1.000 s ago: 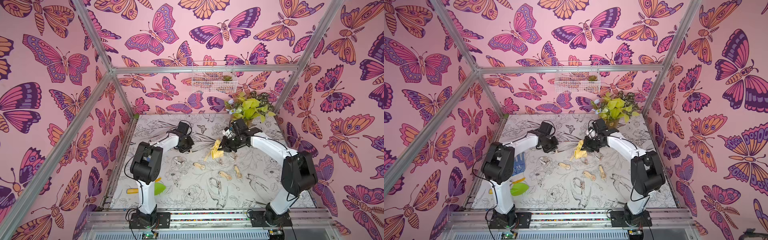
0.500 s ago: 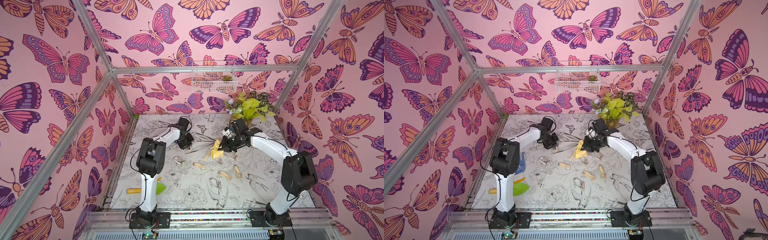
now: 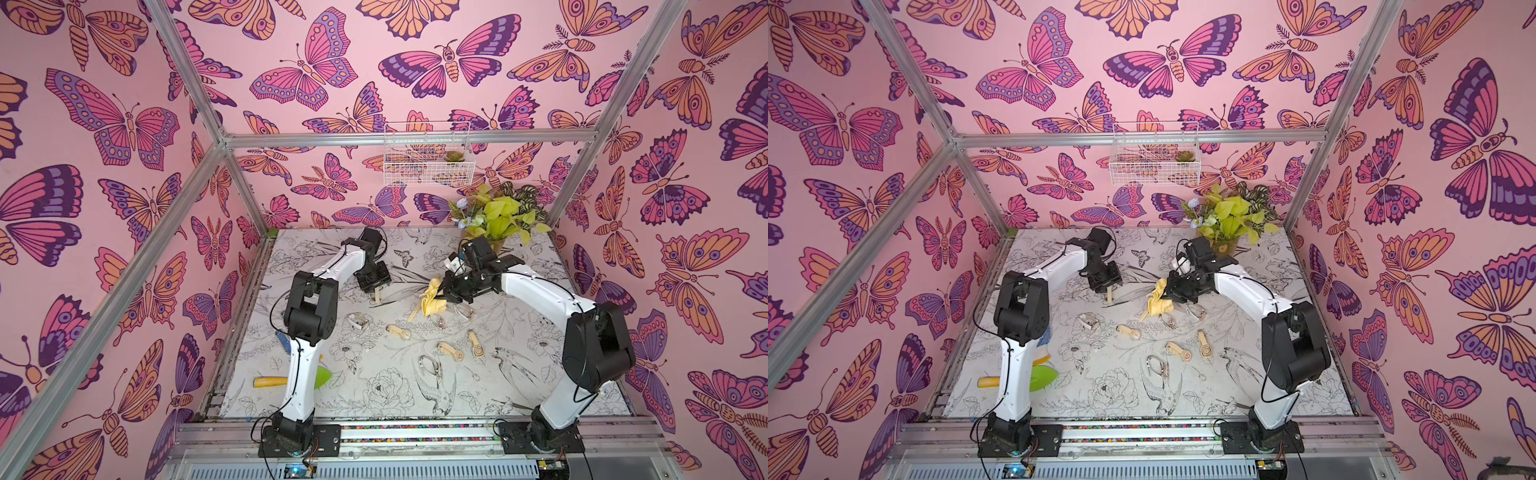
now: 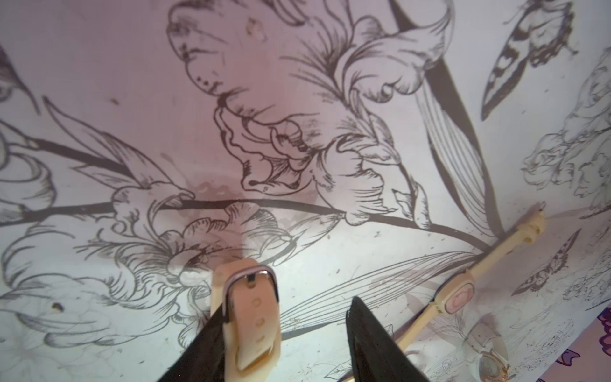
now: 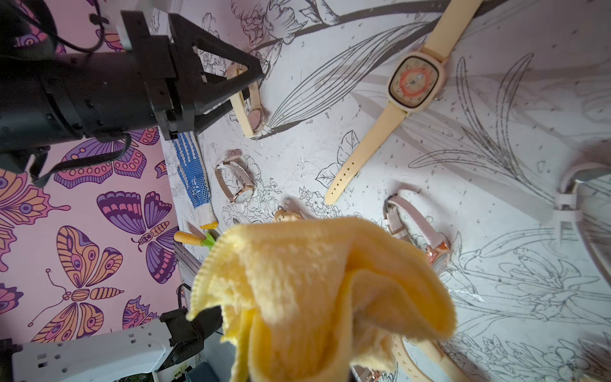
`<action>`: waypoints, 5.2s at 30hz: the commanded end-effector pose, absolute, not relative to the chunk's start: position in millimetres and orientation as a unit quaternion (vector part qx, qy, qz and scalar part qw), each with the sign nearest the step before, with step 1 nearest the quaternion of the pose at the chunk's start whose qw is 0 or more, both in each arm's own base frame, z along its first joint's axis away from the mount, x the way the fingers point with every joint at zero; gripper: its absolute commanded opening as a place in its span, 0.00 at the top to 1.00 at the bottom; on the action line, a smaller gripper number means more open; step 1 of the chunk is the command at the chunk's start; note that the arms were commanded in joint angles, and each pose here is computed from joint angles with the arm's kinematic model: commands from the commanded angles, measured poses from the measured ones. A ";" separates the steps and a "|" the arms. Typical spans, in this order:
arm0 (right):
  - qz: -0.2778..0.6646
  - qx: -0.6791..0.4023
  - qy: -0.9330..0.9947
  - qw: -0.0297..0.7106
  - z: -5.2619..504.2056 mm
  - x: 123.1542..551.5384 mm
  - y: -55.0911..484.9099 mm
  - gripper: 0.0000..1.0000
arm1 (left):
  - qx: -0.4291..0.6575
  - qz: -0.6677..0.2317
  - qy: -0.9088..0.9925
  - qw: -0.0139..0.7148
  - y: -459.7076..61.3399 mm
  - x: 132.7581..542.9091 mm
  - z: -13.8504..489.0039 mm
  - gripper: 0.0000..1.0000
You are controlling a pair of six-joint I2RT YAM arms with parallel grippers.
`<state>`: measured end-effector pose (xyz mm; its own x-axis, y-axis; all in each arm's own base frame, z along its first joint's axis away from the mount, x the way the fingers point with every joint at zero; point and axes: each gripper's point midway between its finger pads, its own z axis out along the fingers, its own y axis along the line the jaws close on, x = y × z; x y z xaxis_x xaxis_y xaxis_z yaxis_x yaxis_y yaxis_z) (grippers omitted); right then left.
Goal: Wipe the watch dial
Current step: Adjust the watch at the center of the board.
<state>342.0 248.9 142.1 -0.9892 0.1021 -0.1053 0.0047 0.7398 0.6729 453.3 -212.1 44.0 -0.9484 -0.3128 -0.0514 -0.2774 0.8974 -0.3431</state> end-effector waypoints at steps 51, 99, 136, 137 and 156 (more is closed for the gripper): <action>0.353 0.014 0.933 0.062 139.8 341.9 255.6 1.00 | 0.046 -0.121 0.990 0.050 -221.2 411.8 26.7 0.37; 0.352 0.019 0.934 0.063 136.3 344.7 253.4 1.00 | 0.046 -0.124 0.984 0.122 -235.8 425.3 85.2 0.55; 0.350 0.036 0.934 0.064 136.9 335.0 228.8 1.00 | 0.050 -0.119 0.990 0.054 -236.7 423.5 21.2 1.00; 0.350 0.036 0.934 0.064 137.0 334.7 228.5 1.00 | 0.048 -0.117 0.991 0.054 -233.6 424.1 21.0 1.00; 0.350 0.032 0.934 0.060 134.2 336.1 230.0 1.00 | -0.002 -0.069 0.992 0.106 -187.6 450.6 45.6 1.00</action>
<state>337.9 231.1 124.4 -0.9906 0.1171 -0.0706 0.0434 0.7588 0.6499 449.7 -207.3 28.3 -0.9829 0.0093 -0.1838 0.0425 0.9833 -0.1772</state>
